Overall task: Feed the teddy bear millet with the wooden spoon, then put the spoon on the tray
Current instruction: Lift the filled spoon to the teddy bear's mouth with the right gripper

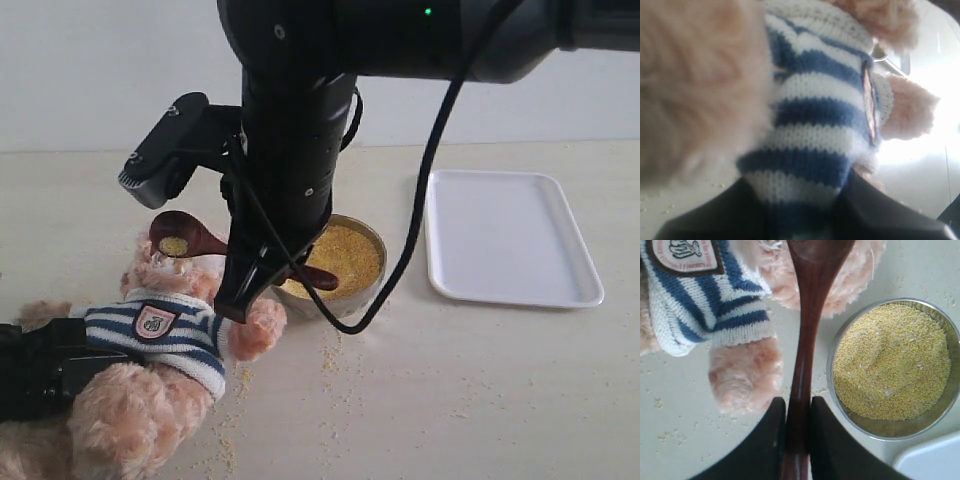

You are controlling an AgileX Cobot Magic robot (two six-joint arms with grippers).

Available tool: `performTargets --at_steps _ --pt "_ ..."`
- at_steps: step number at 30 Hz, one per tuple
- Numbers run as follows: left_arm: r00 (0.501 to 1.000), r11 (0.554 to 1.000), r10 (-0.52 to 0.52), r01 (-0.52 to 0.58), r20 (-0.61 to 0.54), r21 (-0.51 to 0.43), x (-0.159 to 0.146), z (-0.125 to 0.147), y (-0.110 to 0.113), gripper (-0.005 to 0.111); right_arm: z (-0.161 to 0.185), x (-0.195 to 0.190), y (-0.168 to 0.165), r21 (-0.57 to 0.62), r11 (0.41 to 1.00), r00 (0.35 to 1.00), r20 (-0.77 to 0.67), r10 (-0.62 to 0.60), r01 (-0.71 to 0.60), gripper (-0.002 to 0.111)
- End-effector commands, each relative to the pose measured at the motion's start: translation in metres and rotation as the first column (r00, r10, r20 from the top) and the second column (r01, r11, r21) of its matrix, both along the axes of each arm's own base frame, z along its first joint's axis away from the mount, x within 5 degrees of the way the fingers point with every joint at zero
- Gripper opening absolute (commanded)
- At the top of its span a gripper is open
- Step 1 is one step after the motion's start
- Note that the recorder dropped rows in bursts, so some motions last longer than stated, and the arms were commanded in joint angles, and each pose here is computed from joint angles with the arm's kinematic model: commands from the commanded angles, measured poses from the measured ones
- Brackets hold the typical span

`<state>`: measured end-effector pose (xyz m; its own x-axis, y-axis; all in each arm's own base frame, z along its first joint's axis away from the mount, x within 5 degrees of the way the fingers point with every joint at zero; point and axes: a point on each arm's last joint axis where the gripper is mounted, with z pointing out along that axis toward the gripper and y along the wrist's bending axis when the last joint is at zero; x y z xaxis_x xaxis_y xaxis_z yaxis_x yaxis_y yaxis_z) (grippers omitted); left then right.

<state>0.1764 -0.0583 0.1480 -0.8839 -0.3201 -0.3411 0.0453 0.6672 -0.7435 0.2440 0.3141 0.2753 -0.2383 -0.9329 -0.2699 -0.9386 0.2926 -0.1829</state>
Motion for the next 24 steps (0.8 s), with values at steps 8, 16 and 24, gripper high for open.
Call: performTargets --at_steps 8,16,24 --pt "1.0 1.0 -0.011 0.012 0.018 -0.026 0.002 0.004 -0.003 0.005 -0.005 -0.002 0.012 -0.125 0.987 0.976 0.177 0.127 -0.106 0.0" --pt "1.0 1.0 -0.015 0.016 0.023 -0.023 0.002 0.004 -0.003 0.005 -0.002 -0.01 0.017 -0.202 0.972 0.95 0.262 0.17 -0.119 0.0" --pt "0.999 1.0 -0.019 0.02 0.028 -0.019 0.002 0.004 -0.003 0.005 0.001 -0.014 0.017 -0.274 0.955 0.932 0.306 0.197 -0.112 0.0"
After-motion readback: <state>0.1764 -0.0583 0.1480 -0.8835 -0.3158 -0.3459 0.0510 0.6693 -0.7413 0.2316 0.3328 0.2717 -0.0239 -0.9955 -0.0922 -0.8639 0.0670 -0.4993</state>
